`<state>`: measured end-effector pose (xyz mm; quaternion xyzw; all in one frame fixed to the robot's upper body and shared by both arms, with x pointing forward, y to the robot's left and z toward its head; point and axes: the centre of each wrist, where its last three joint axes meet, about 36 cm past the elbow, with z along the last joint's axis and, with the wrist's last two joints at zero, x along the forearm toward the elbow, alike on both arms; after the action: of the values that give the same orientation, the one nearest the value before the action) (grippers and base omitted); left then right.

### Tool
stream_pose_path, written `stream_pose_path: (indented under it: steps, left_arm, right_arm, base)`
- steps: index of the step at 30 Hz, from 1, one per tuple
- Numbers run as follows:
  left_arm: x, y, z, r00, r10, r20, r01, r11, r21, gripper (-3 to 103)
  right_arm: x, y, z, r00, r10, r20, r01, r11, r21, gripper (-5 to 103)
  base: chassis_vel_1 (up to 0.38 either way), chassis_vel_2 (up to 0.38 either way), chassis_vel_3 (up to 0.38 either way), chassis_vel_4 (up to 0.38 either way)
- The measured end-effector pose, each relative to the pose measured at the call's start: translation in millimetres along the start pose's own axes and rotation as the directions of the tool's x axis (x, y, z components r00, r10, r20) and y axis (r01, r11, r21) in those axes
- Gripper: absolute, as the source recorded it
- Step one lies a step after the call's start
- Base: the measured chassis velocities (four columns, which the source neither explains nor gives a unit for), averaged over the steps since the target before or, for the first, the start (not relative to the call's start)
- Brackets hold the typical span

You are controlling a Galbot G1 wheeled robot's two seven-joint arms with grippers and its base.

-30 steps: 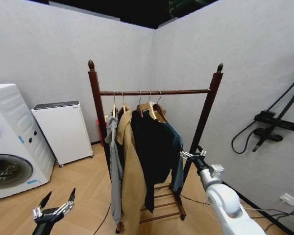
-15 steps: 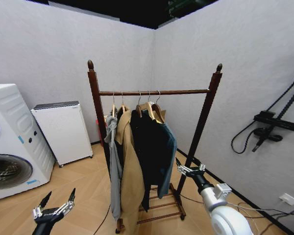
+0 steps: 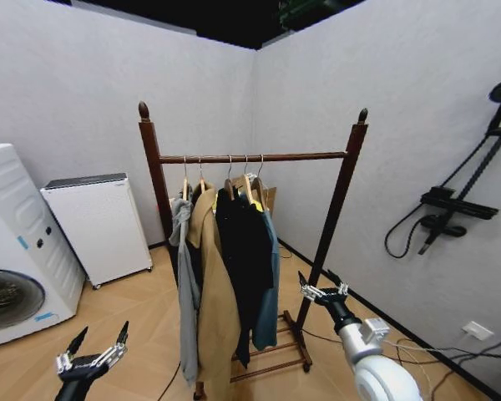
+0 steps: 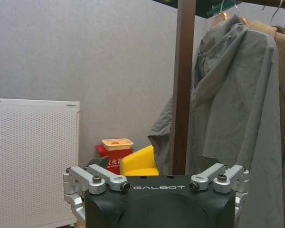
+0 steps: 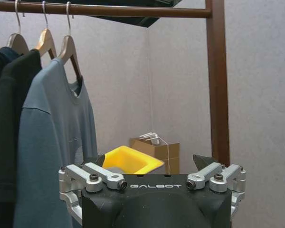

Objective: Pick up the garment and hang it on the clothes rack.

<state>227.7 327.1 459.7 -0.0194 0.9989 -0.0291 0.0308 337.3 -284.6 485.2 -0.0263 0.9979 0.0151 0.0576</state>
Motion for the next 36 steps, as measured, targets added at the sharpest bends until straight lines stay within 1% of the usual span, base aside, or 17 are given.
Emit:
stream_pose_path:
  steps: [11,19,25,29,31,36]
  left_arm:
    - [0.0,0.0,0.0,1.0,0.0,0.0,0.0,1.0,0.0,100]
    - [0.0,0.0,0.0,1.0,0.0,0.0,0.0,1.0,0.0,100]
    - [0.0,0.0,0.0,1.0,0.0,0.0,0.0,1.0,0.0,100]
    - [0.1,0.0,0.0,1.0,0.0,0.0,0.0,1.0,0.0,100]
    - [0.1,0.0,0.0,1.0,0.0,0.0,0.0,1.0,0.0,100]
    - [0.0,0.0,0.0,1.0,0.0,0.0,0.0,1.0,0.0,100]
  right_arm:
    - [3.7,0.0,4.1,1.0,-0.003,-0.001,0.003,1.0,0.019,100]
    - [4.3,5.6,4.7,1.0,-0.007,0.001,0.007,1.0,0.013,100]
    - [4.8,12.4,1.9,1.0,-0.013,0.015,0.012,1.0,0.012,100]
    - [5.0,14.3,2.8,0.999,-0.025,0.031,0.025,0.999,0.026,100]
    - [4.9,14.8,4.8,0.999,-0.032,0.037,0.031,0.999,0.043,100]
    - [4.8,18.3,6.1,0.999,-0.036,0.04,0.034,0.998,0.048,100]
  base:
    - [-0.048,-0.049,-0.052,-0.051]
    - [0.103,-0.111,-0.095,0.099]
    - [0.193,-0.22,-0.23,0.194]
    - [0.175,-0.245,-0.231,0.158]
    - [0.034,-0.137,-0.179,0.078]
    - [-0.07,-0.068,-0.101,-0.021]
